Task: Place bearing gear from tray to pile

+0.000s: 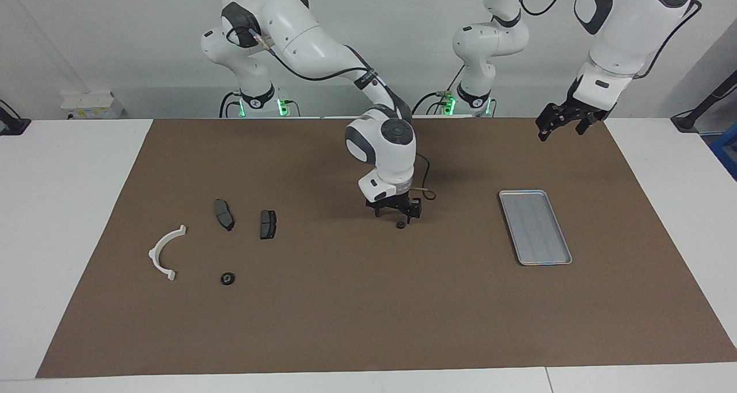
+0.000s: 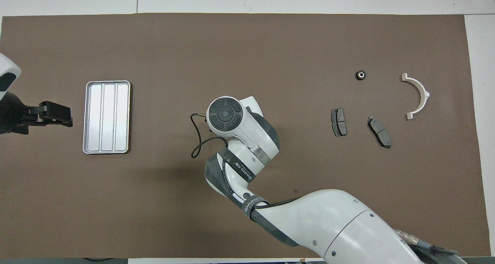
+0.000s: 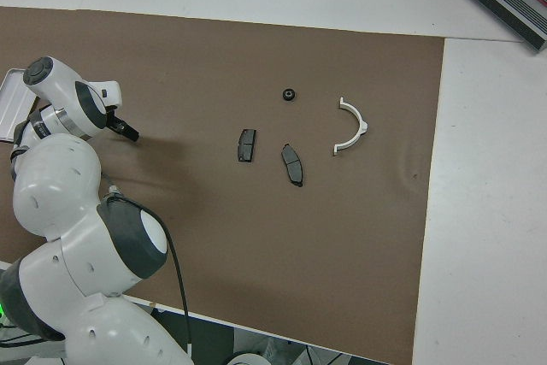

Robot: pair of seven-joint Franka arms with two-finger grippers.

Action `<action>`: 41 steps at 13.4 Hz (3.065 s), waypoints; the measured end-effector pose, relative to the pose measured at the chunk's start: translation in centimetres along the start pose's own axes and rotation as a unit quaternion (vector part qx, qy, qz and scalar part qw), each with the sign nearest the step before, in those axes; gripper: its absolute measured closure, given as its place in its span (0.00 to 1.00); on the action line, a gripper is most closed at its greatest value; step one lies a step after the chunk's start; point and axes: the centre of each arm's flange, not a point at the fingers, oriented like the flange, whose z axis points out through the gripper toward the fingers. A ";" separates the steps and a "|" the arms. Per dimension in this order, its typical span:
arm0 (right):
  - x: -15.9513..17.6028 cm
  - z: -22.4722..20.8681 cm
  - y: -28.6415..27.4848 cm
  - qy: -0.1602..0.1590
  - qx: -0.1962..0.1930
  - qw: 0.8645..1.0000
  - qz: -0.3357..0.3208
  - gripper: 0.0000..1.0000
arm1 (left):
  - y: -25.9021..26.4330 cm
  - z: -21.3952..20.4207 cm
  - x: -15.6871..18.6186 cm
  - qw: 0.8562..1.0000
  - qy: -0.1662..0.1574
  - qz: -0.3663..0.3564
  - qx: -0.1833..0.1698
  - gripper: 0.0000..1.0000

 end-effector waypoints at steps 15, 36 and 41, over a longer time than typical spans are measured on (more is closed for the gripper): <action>1.2 -0.4 -1.9 0.008 -0.012 1.000 -0.008 0.49 | 0.0 0.0 0.0 1.000 0.000 0.000 0.000 0.00; 19.8 -9.6 12.0 0.008 -0.051 0.988 -0.148 0.70 | 0.0 0.0 0.0 1.000 0.000 0.000 0.000 0.00; 25.9 -5.9 20.9 0.024 -0.039 0.974 -0.223 0.70 | 0.0 0.0 0.0 1.000 0.000 0.000 0.000 0.00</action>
